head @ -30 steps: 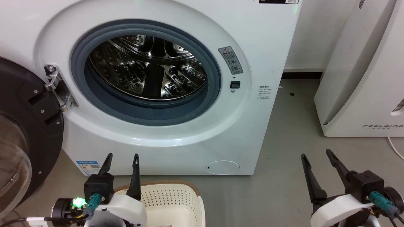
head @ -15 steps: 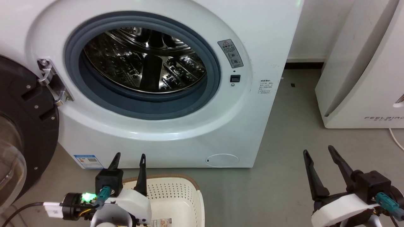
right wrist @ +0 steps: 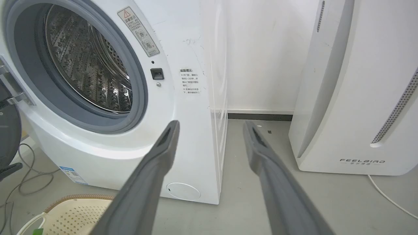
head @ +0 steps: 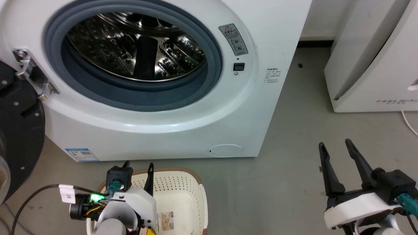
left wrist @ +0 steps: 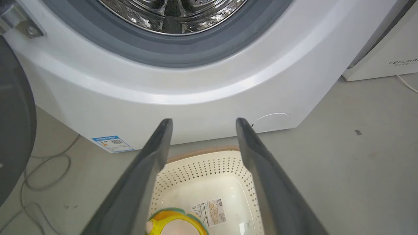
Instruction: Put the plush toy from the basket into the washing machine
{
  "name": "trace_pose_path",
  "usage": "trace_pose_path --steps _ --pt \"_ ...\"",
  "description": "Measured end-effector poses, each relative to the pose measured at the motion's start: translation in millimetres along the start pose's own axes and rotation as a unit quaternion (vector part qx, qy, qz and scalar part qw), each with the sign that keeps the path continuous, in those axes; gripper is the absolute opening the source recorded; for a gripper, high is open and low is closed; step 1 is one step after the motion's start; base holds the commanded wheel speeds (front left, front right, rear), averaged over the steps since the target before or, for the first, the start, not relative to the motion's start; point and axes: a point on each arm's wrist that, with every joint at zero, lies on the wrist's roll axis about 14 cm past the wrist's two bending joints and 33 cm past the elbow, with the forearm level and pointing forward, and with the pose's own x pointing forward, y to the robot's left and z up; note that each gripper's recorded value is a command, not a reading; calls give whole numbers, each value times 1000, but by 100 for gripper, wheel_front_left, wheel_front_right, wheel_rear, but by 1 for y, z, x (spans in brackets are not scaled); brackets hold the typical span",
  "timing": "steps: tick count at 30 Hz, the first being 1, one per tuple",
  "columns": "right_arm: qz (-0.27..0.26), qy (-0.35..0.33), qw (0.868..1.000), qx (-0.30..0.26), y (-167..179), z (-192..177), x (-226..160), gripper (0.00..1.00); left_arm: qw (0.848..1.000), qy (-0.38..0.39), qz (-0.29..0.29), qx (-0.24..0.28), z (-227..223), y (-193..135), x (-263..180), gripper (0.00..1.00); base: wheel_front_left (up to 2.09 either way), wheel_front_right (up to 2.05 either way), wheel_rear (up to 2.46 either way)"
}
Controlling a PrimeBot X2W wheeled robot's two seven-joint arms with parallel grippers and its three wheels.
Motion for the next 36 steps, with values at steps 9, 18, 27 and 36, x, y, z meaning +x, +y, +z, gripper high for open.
trace_pose_path --steps 9,18,27,36 --pt "-9 4 1000 16 -7 -11 13 100 995 99 -10 6 -50 4 19 100 0 0 0" --pt "-17 9 999 30 -14 -23 32 100 980 192 -21 43 -101 10 33 100 0 0 0" --pt "-33 26 998 40 -26 -46 44 100 952 294 -43 79 -159 8 37 100 0 0 0" --pt "-41 34 998 46 -33 -64 57 100 921 372 -50 105 -204 16 34 100 0 0 0"
